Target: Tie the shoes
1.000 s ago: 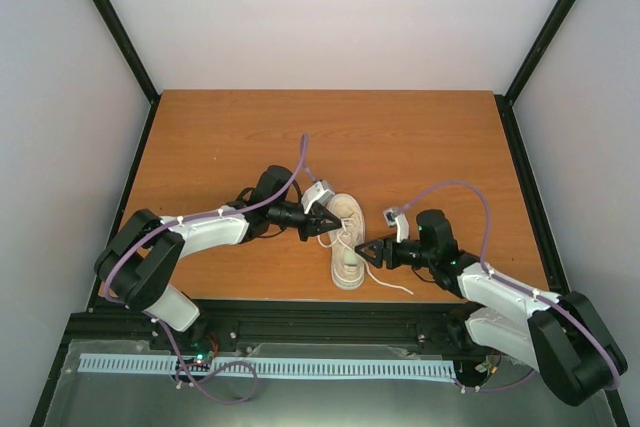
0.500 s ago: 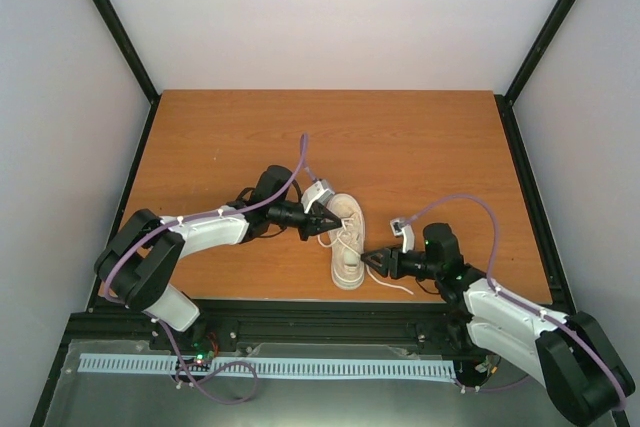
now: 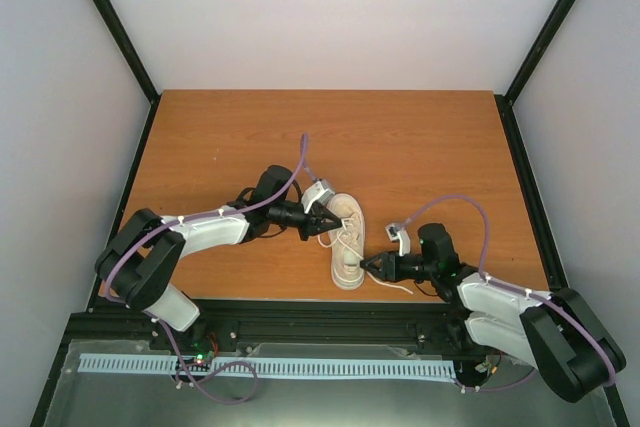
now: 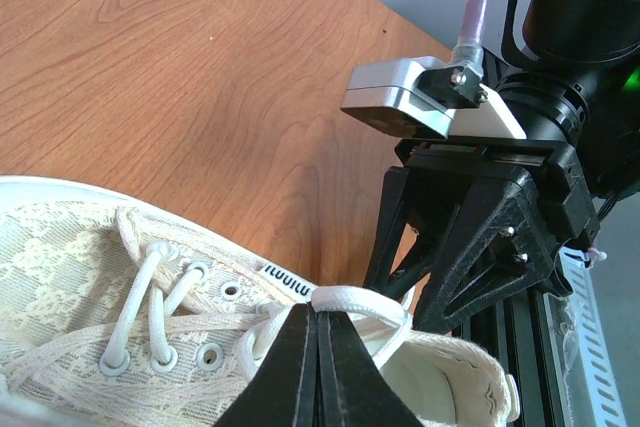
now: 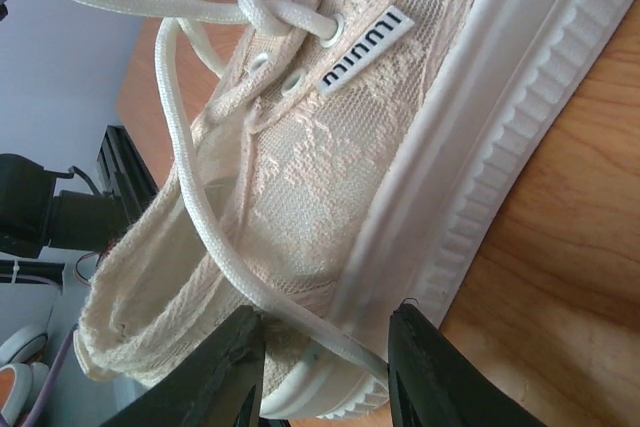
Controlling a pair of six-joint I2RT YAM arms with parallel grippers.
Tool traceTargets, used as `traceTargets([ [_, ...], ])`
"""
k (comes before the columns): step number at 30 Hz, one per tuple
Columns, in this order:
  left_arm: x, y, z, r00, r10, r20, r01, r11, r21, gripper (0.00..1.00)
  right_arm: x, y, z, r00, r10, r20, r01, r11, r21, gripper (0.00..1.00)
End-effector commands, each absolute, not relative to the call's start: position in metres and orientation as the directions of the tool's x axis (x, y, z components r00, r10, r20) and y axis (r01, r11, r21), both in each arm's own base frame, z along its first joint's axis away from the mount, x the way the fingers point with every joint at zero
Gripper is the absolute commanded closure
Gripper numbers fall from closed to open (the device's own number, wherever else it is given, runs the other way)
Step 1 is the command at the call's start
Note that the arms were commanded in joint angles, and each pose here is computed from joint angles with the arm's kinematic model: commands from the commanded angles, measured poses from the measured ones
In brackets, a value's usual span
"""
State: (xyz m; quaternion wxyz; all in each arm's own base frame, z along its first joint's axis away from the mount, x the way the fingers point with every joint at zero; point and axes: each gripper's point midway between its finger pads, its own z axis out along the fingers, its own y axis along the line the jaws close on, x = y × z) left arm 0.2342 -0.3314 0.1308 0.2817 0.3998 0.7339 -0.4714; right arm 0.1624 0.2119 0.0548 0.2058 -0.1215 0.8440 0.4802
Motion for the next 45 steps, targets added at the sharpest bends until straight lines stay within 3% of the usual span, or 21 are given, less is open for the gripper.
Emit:
traceTargets([
  [1, 0.24, -0.335, 0.139, -0.491, 0.296, -0.819, 0.87, 0.217, -0.443, 0.99, 0.164, 0.217, 0.061, -0.862, -0.029, -0.507, -0.456, 0.483, 0.748, 0.67],
  [8, 0.236, -0.331, 0.14, -0.488, 0.292, -0.823, 0.871, 0.222, -0.438, 0.99, 0.175, 0.217, 0.07, -0.847, -0.026, -0.531, -0.468, 0.51, 0.722, 0.97],
  [19, 0.208, -0.334, 0.14, -0.479, 0.314, -0.819, 0.876, 0.221, -0.428, 0.99, 0.208, 0.216, 0.098, -0.828, -0.027, -0.56, -0.457, 0.611, 0.646, 0.97],
  [38, 0.159, -0.318, 0.089, -0.581, 0.421, -0.697, 0.813, 0.341, -0.472, 0.99, 0.201, 0.247, 0.122, -0.823, -0.119, -0.556, -0.533, 0.501, 0.681, 0.97],
  [42, 0.158, -0.307, 0.083, -0.605, 0.415, -0.679, 0.793, 0.391, -0.468, 0.95, 0.197, 0.25, 0.121, -0.824, -0.133, -0.551, -0.537, 0.493, 0.685, 0.97],
  [45, 0.155, -0.301, 0.079, -0.621, 0.41, -0.668, 0.779, 0.412, -0.472, 0.87, 0.194, 0.248, 0.111, -0.835, -0.144, -0.531, -0.523, 0.508, 0.684, 0.97],
])
